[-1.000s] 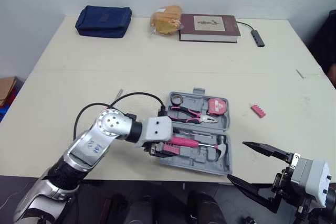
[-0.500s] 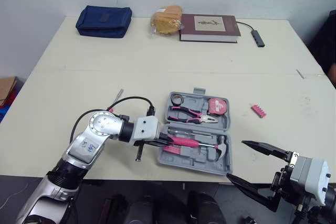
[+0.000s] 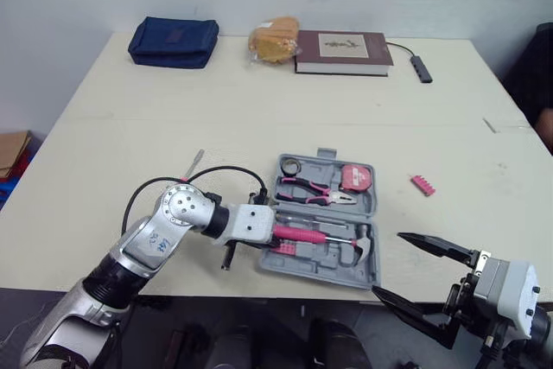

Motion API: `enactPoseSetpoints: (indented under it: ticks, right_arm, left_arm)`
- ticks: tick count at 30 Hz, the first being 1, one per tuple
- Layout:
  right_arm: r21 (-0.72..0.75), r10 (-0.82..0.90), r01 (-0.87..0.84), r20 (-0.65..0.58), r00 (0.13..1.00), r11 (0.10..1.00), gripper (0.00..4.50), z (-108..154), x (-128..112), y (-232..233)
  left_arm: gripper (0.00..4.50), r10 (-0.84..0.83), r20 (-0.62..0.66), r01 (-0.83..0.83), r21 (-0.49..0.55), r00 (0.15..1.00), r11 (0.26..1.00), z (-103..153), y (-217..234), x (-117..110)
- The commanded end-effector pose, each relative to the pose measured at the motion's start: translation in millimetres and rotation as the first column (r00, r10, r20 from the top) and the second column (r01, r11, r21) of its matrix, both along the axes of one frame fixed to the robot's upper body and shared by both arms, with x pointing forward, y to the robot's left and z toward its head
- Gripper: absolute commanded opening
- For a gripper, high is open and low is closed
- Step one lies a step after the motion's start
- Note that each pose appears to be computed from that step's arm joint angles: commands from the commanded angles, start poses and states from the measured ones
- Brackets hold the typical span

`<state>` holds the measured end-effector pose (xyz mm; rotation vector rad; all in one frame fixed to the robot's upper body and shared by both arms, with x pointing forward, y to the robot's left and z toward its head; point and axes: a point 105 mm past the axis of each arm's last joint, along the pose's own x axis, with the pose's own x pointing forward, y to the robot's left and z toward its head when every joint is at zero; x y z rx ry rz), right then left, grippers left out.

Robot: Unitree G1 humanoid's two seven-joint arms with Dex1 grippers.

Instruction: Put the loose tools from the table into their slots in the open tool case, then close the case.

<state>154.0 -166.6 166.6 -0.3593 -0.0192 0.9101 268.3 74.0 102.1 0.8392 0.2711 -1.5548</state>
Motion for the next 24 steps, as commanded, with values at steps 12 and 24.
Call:
enactPoseSetpoints:
  ticks: [12, 24]
  right_arm:
    - [-0.040, -0.162, 0.166, 0.074, 0.984, 0.985, 4.50, -9, 1, -45]
    - [-0.044, -0.495, 0.512, 0.196, 0.847, 0.858, 4.50, -24, -21, -137]
  left_arm:
    - [0.07, 0.060, -0.031, -0.067, -0.424, 0.998, 0.903, 40, 23, 17]
    - [4.48, 0.673, -0.042, -0.576, -0.557, 0.739, 0.598, 60, 211, 36]
